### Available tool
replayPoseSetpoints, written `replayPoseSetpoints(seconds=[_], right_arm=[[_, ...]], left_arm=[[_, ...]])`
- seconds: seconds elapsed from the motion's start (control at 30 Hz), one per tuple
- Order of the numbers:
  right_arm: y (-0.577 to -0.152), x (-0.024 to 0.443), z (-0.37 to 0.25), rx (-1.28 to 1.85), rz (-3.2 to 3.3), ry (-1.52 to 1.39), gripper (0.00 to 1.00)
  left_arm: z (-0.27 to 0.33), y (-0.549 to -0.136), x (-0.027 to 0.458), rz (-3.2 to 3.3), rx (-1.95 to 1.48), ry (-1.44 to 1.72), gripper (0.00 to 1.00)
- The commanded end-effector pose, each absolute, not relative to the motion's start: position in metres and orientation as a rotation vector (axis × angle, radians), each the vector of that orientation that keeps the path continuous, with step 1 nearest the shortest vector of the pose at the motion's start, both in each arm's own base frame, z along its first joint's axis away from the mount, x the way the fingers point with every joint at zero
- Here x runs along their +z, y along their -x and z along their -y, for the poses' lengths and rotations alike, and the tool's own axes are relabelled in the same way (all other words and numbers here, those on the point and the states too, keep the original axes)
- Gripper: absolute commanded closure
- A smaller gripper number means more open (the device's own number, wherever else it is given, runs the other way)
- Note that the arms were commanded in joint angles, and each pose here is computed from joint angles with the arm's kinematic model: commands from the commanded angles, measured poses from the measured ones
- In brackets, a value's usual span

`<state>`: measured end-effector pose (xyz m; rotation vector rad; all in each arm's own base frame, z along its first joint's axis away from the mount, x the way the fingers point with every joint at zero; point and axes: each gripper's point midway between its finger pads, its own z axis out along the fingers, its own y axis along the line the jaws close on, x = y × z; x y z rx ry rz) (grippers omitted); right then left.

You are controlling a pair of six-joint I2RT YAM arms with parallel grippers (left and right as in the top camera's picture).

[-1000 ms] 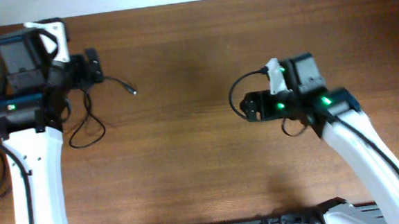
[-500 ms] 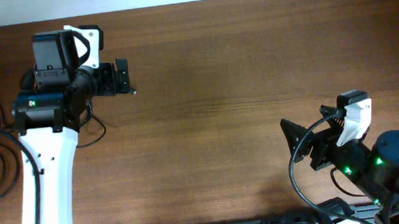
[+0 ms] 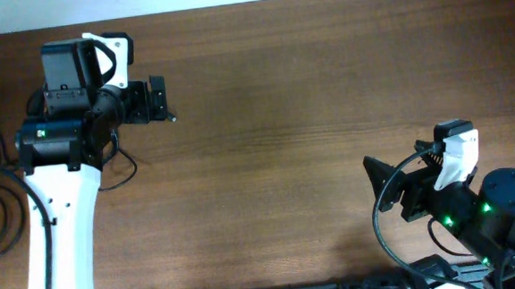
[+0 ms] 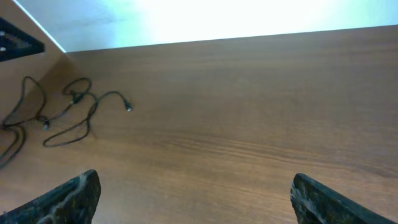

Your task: Untangle cables

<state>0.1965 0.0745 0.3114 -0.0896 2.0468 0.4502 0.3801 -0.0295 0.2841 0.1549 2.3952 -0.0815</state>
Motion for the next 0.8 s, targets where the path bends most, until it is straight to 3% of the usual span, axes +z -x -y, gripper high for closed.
replayPoseSetpoints(seconds=[0.0, 0.23, 0.57, 0.77], right_arm=[[-0.201, 0.309, -0.055, 0.336, -2.003, 0.021, 0.04], [-0.216, 0.314, -0.028, 0.262, -1.597, -0.071, 0.04], [-0.23, 0.242, -0.027, -0.095, -1.43, 0.309, 0.03], [-0.244, 0.196, -0.023, -0.126, -1.454, 0.308, 0.01]], left_arm=[[0.032, -0.379, 0.285, -2.392, -0.09, -0.177, 0.01], [0.032, -0.379, 0.285, -2.392, -0.089, -0.178, 0.01], [0.032, -0.379, 0.285, -2.391, -0.09, -0.178, 0.01], [0.032, -0.379, 0.285, -2.392, -0.089, -0.178, 0.01]])
